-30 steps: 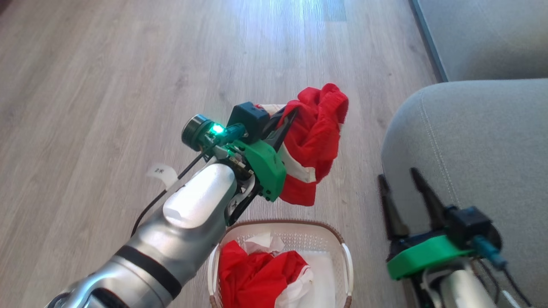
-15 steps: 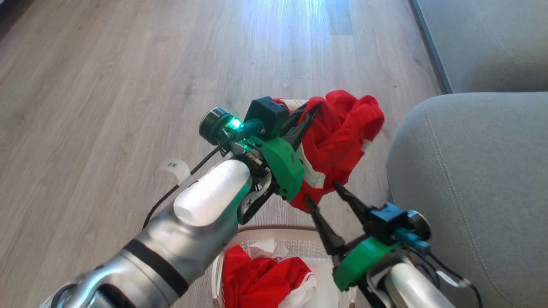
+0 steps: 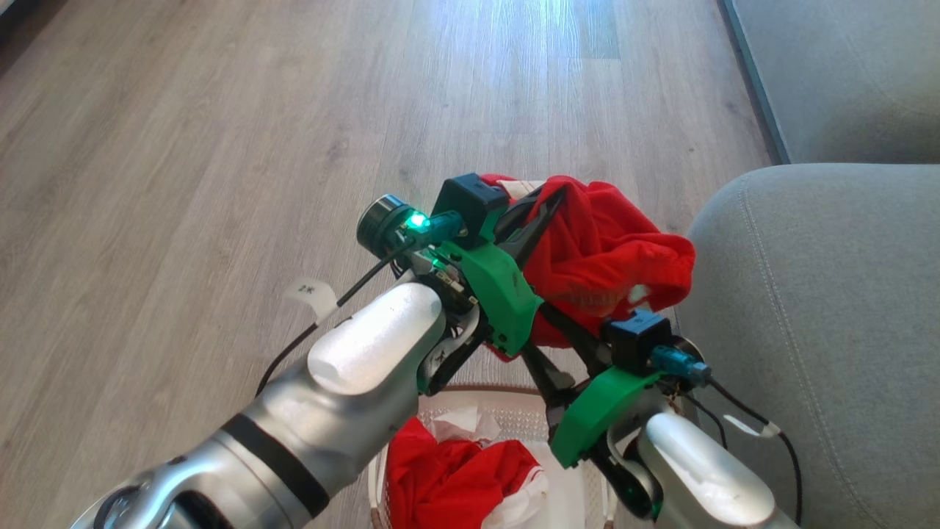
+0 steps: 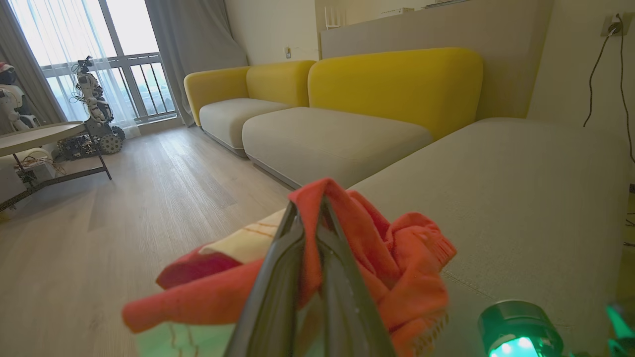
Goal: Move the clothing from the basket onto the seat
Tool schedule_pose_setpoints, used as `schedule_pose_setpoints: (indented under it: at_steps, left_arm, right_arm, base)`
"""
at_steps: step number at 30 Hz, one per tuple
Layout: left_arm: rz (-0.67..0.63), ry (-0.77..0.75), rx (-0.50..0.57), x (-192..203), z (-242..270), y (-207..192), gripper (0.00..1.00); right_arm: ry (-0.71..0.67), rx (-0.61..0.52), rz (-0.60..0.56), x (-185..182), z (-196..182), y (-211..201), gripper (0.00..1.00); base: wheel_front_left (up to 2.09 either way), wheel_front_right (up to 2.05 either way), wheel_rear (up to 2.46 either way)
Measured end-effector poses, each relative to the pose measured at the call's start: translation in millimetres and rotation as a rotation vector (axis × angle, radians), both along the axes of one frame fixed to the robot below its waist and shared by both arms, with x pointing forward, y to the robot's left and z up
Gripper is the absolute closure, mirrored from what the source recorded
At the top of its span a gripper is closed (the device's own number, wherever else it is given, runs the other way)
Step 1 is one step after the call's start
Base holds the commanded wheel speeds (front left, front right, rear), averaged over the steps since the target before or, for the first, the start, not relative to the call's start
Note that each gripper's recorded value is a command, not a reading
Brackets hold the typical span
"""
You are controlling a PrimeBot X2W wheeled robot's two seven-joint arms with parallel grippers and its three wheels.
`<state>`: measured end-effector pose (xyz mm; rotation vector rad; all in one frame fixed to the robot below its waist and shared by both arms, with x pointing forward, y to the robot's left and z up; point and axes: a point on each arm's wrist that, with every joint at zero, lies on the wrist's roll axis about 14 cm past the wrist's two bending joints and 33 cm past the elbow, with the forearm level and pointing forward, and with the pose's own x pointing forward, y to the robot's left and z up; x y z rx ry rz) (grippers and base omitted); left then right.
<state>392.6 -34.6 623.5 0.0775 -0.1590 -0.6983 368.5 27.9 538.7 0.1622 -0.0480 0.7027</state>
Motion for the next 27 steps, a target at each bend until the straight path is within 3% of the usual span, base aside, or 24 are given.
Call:
schedule_pose_setpoints:
  at_steps: [2,3,6,8,15,17,18,19,27]
  left_arm:
    - [0.005,0.007,-0.005,0.8,-1.1,0.3,1.0]
    - [0.005,0.011,-0.009,1.1,-1.6,0.0,1.0]
    - [0.002,0.014,-0.014,1.3,-2.7,-1.0,1.0]
    - [0.011,0.026,-0.016,3.4,-5.5,0.0,1.0]
    - [0.042,0.067,-0.013,11.6,-19.2,5.7,1.0]
    - [0.049,0.078,-0.02,12.9,-24.7,7.3,0.61]
    - [0.051,0.086,-0.023,13.0,-28.2,7.6,0.26]
    - [0.054,0.096,-0.026,13.3,-31.6,8.0,0.0]
    - [0.003,0.114,-0.041,11.9,-40.2,-5.3,0.0]
  right_arm:
    - [0.006,0.018,-0.001,1.4,2.4,0.0,0.51]
    - [0.009,0.021,0.001,0.9,1.9,0.5,0.51]
    - [-0.002,0.026,0.012,-1.2,5.6,3.1,0.74]
    - [-0.012,0.031,0.018,-2.4,9.1,4.6,1.0]
    - [-0.038,0.034,-0.01,0.9,15.7,-4.4,1.0]
    - [-0.046,0.037,-0.032,3.9,17.8,-10.9,1.0]
    - [-0.049,0.039,-0.046,5.7,18.7,-15.0,1.0]
    - [-0.055,0.04,-0.06,7.9,20.2,-19.3,1.0]
    - [-0.109,0.035,-0.229,29.4,33.4,-71.9,1.0]
  base:
    - [0.0,0.0,0.0]
    - [0.0,0.0,0.0]
    - [0.0,0.0,0.0]
    - [0.0,0.0,0.0]
    - [0.0,0.0,0.0]
    - [0.0,0.0,0.0]
    - [0.0,0.0,0.0]
    - [0.0,0.0,0.0]
    - [0.0,0.0,0.0]
